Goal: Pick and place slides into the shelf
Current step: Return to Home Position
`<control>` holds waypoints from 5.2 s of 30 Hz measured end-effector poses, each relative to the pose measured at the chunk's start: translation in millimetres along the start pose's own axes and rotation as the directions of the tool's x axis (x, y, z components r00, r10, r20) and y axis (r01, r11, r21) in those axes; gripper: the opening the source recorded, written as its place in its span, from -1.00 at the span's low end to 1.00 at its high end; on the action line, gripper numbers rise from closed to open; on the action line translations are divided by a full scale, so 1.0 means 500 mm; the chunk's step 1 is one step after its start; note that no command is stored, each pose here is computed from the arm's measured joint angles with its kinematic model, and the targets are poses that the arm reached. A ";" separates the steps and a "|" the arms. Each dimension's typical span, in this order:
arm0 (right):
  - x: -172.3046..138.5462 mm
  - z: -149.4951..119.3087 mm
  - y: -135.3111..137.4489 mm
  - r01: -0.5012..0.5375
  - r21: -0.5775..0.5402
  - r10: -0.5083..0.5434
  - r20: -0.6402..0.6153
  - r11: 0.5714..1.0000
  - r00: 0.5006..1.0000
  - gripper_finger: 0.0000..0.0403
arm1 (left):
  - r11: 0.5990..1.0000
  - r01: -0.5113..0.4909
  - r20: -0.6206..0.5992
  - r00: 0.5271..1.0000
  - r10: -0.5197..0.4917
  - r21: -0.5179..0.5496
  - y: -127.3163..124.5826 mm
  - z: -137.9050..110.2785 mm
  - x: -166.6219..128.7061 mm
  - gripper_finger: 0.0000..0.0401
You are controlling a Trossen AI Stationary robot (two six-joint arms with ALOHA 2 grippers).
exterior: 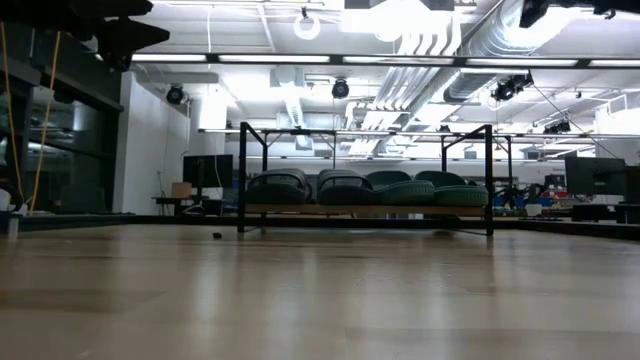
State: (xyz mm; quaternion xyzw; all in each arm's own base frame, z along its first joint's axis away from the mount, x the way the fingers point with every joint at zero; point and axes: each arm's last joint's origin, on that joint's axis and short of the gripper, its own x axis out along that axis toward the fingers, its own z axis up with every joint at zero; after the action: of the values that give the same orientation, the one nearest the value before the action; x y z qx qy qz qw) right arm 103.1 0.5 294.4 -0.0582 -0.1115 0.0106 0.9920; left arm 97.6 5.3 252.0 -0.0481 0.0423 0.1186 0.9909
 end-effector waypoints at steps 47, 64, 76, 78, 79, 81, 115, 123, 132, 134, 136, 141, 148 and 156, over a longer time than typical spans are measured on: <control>-0.036 -0.073 0.000 0.181 0.000 -0.179 0.135 0.984 0.974 -0.93 | 0.998 -0.008 0.161 0.987 -0.002 0.062 0.015 -0.077 -0.022 0.12; -0.042 -0.133 0.009 0.164 -0.013 -0.157 0.224 0.986 0.962 -0.93 | 0.999 0.029 0.278 0.960 -0.039 0.040 0.011 -0.099 -0.006 0.12; -0.045 -0.159 0.013 0.148 -0.017 -0.140 0.223 0.989 0.965 -0.93 | 0.998 0.035 0.259 0.965 -0.045 0.045 0.011 -0.117 0.001 0.12; -0.044 -0.161 0.013 0.148 -0.018 -0.141 0.216 0.989 0.966 -0.93 | 0.998 0.035 0.267 0.963 -0.045 0.044 0.011 -0.126 0.005 0.12; -0.044 -0.161 0.013 0.147 -0.018 -0.139 0.216 0.989 0.966 -0.93 | 0.999 0.036 0.278 0.959 -0.046 0.041 0.011 -0.130 0.006 0.12; -0.044 -0.161 0.013 0.147 -0.018 -0.140 0.217 0.989 0.966 -0.93 | 0.998 0.035 0.270 0.962 -0.045 0.044 0.011 -0.137 0.009 0.12; -0.041 -0.224 0.013 0.211 -0.071 -0.218 -0.116 0.975 0.969 -0.93 | 0.991 0.047 0.139 0.988 -0.065 0.127 0.011 -0.162 0.014 0.12; -0.044 -0.244 0.016 0.179 -0.106 -0.199 -0.215 0.978 0.956 -0.93 | 0.989 0.059 0.136 0.988 -0.078 0.138 0.011 -0.162 0.014 0.12; -0.049 -0.261 0.017 0.183 -0.136 -0.217 -0.304 0.974 0.928 -0.93 | 0.988 0.064 0.135 0.987 -0.083 0.139 0.010 -0.162 0.013 0.12; -0.051 -0.267 0.016 0.191 -0.143 -0.229 -0.332 0.971 0.915 -0.93 | 0.988 0.064 0.135 0.987 -0.083 0.139 0.010 -0.162 0.013 0.12; -0.052 -0.271 0.016 0.194 -0.151 -0.237 -0.356 0.969 0.904 -0.93 | 0.988 0.064 0.135 0.987 -0.083 0.139 0.010 -0.162 0.013 0.12; -0.053 -0.272 0.016 0.197 -0.166 -0.245 -0.363 0.966 0.899 -0.93 | 0.988 0.064 0.134 0.988 -0.083 0.139 0.010 -0.162 0.014 0.12; -0.053 -0.272 0.016 0.191 -0.173 -0.243 -0.363 0.966 0.900 -0.93 | 0.988 0.064 0.134 0.987 -0.083 0.139 0.010 -0.162 0.014 0.12; -0.053 -0.272 0.016 0.185 -0.186 -0.242 -0.363 0.965 0.900 -0.93 | 0.989 0.058 0.136 0.988 -0.077 0.137 0.011 -0.162 0.014 0.12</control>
State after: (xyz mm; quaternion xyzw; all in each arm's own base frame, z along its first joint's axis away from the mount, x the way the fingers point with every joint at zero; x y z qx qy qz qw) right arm 107.5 -7.8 155.8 -0.1193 0.0777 -0.1182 0.9827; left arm 97.0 3.5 170.6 0.0251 -0.0215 0.0850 0.9958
